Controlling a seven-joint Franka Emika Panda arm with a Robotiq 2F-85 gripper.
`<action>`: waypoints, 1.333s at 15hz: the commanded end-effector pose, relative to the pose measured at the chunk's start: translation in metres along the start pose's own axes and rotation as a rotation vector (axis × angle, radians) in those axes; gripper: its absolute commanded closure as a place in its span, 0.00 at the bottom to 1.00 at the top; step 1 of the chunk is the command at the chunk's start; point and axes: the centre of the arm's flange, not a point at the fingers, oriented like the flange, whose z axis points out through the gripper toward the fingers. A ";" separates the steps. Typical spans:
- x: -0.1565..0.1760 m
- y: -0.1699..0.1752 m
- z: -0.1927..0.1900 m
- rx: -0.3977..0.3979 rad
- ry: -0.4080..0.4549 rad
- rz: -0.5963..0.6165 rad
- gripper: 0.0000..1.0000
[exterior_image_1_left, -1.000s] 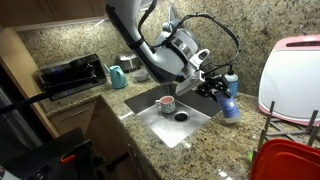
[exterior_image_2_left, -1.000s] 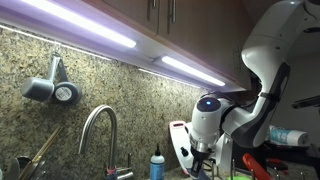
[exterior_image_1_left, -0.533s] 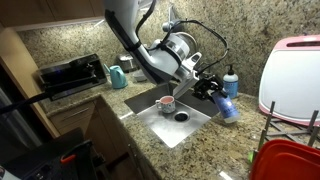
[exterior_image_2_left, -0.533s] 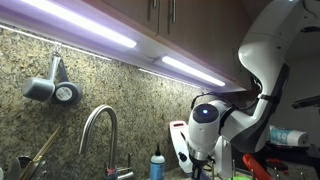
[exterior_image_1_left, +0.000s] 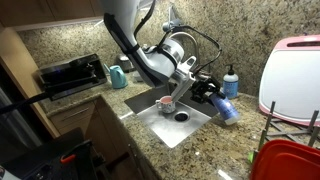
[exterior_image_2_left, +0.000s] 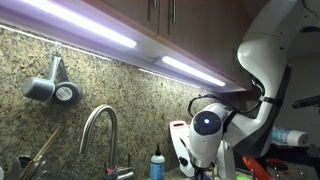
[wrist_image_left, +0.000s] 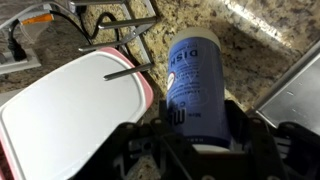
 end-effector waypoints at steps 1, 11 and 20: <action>-0.006 0.002 -0.007 -0.012 0.001 -0.067 0.67; -0.012 -0.001 -0.012 0.024 -0.017 -0.298 0.67; -0.018 0.004 -0.006 0.089 -0.062 -0.501 0.67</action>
